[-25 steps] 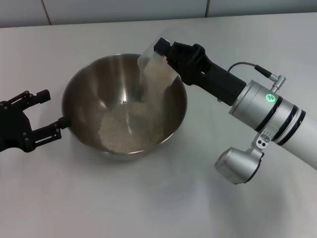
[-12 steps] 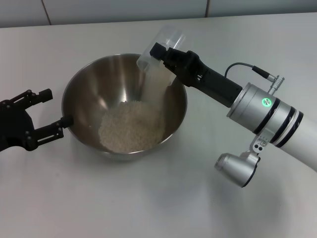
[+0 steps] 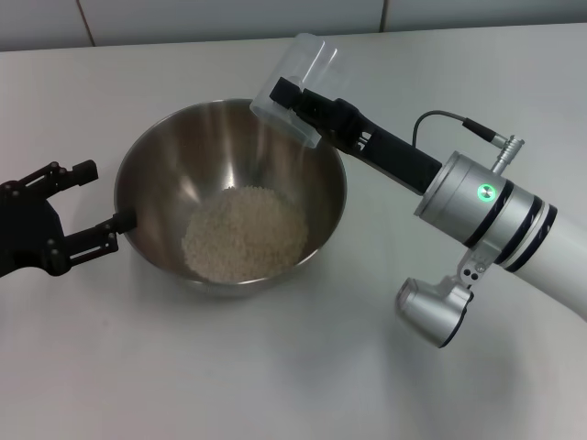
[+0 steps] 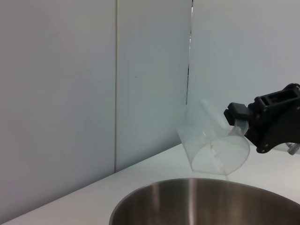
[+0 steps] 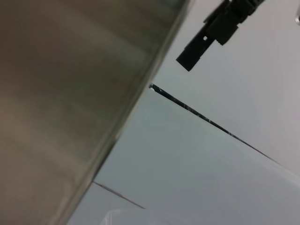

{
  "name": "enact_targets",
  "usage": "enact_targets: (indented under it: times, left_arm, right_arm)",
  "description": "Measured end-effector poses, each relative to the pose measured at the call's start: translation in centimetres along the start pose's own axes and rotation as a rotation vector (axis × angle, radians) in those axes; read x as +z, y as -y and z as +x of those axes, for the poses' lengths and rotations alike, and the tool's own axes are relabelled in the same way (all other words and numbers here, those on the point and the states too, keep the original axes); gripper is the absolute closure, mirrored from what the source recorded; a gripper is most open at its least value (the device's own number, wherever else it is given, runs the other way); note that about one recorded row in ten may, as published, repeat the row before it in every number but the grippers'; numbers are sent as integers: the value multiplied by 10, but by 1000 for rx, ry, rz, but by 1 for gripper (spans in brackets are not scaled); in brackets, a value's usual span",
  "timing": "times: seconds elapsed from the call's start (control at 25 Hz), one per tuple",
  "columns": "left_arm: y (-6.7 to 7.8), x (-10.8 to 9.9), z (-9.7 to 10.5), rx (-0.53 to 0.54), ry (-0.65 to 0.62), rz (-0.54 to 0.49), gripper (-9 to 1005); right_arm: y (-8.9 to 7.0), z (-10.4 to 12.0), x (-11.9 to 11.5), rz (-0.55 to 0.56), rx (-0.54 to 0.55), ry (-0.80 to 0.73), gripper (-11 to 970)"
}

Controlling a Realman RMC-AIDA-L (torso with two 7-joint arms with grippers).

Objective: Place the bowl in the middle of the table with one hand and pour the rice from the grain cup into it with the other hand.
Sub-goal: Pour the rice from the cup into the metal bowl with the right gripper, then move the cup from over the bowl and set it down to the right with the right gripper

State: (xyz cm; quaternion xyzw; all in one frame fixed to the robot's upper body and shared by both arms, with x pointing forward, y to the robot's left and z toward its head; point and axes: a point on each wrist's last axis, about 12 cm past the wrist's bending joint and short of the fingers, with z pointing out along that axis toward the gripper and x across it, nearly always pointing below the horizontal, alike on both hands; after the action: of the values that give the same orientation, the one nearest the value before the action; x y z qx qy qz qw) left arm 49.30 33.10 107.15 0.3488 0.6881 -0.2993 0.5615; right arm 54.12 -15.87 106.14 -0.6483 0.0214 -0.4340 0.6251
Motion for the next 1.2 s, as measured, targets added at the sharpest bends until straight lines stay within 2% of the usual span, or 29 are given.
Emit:
enact_targets:
  times: [0.36, 0.52, 0.6, 0.64, 0.68, 0.72, 0.88, 0.92, 0.96, 1.0, 1.04, 1.08, 1.12, 1.16, 1.2]
  left_arm:
    - [0, -1, 1, 16, 0, -2, 182]
    - [0, -2, 0, 17, 8, -9, 181]
    - [0, -4, -1, 12, 27, -25, 181]
    - [0, -6, -1, 7, 45, -33, 181]
    - [0, -6, -1, 7, 45, -33, 181]
    - [0, -6, -2, 7, 49, -30, 181]
    - [1, -8, -1, 4, 53, -27, 181]
    - [2, -8, -1, 3, 54, -27, 181]
    - [2, -8, -1, 2, 55, -27, 181]
    - [2, -9, -1, 2, 56, -28, 181]
    - [2, -9, -1, 2, 61, -29, 181]
    - [2, -9, -1, 2, 61, -29, 181]
    - [2, -9, -2, 2, 62, -29, 181]
    - [2, -9, -2, 2, 62, -30, 181]
    - [1, -9, -2, 2, 61, -30, 181]
  right_arm:
    - [2, -4, 2, 7, -8, -6, 883]
    - [3, -6, 3, 4, 53, -27, 881]
    - [4, -7, 5, -1, 134, -58, 880]
    - [5, -4, 7, -2, 249, -110, 879]
    - [5, -4, 7, -2, 249, -110, 879]
    - [5, -2, 7, 2, 298, -133, 878]
    - [6, 6, 4, 49, 610, -215, 876]
    - [5, 8, 0, 66, 770, -230, 875]
    - [5, 8, 0, 66, 770, -230, 875]
    - [4, 8, -2, 71, 837, -239, 874]
    - [1, 12, -7, 82, 950, -269, 874]
    - [1, 12, -7, 82, 950, -269, 873]
    - [-2, 17, -15, 109, 1062, -323, 872]
    - [-2, 17, -15, 109, 1062, -323, 872]
    - [-3, 20, -20, 134, 1122, -356, 871]
